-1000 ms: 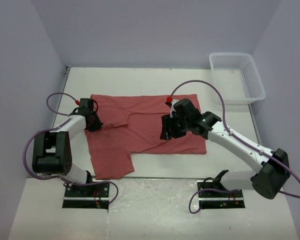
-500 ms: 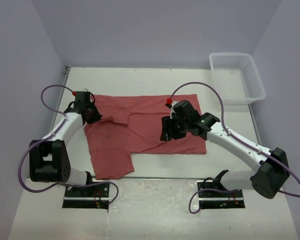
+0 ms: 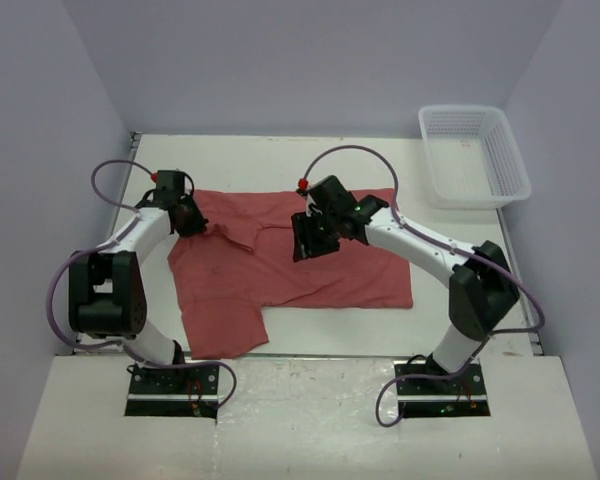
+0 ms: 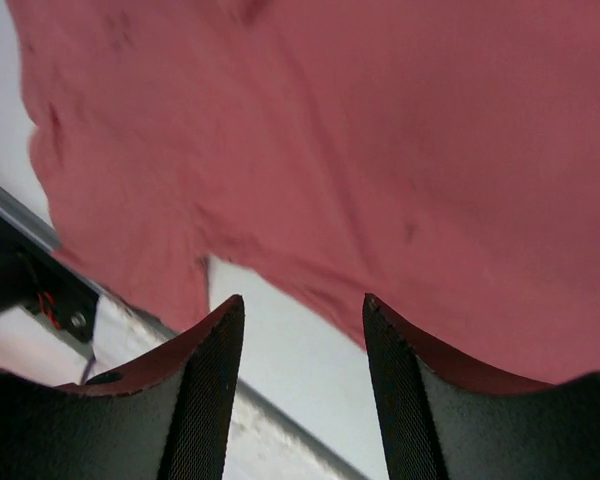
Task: Fold and stack the t-shirts
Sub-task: Fold the flattened tshirt in 1/3 of the way
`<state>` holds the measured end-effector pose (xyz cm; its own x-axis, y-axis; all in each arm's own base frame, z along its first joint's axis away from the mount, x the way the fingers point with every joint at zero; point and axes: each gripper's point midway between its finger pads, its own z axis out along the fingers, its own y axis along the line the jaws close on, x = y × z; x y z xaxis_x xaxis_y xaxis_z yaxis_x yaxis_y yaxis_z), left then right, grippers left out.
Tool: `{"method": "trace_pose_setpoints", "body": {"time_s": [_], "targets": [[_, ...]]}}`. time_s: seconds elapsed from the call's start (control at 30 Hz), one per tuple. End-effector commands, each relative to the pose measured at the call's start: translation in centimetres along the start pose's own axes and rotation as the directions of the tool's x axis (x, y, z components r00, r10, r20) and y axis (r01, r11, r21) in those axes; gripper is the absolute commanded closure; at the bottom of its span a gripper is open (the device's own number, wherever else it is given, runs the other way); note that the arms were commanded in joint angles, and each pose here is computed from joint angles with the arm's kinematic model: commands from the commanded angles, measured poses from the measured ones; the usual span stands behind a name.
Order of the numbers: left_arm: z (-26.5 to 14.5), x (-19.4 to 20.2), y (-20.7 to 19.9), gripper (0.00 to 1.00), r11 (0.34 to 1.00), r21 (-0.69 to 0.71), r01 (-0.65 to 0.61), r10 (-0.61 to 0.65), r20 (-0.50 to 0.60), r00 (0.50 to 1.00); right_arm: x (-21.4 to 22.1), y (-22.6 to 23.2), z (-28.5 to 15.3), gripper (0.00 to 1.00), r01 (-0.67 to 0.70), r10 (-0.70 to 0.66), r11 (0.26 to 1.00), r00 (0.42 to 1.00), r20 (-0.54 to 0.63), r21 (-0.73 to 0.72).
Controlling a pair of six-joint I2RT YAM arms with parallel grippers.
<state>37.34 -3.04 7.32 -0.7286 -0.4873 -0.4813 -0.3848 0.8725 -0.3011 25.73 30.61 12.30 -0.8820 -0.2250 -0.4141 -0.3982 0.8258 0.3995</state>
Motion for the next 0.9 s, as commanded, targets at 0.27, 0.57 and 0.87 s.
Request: {"method": "trace_pose_setpoints", "body": {"time_s": [0.27, 0.57, 0.87], "targets": [[3.2, -4.2, -0.8, 0.95, 0.997, 0.031, 0.069, -0.071, 0.045, 0.996, -9.1, 5.2, 4.1, 0.48, 0.119, -0.116, 0.983, 0.993, 0.032, -0.136], [4.8, -7.4, -4.3, 0.89, 0.983, 0.169, 0.079, -0.091, 0.061, 0.994, -11.0, 6.0, 7.0, 0.5, 0.138, -0.139, 0.976, 0.99, 0.003, -0.168], [5.1, -7.5, -6.7, 0.49, 0.947, 0.318, 0.037, -0.058, 0.059, 0.997, -8.8, 4.7, 7.8, 0.5, 0.116, -0.123, 0.982, 0.992, -0.035, -0.152]]}}
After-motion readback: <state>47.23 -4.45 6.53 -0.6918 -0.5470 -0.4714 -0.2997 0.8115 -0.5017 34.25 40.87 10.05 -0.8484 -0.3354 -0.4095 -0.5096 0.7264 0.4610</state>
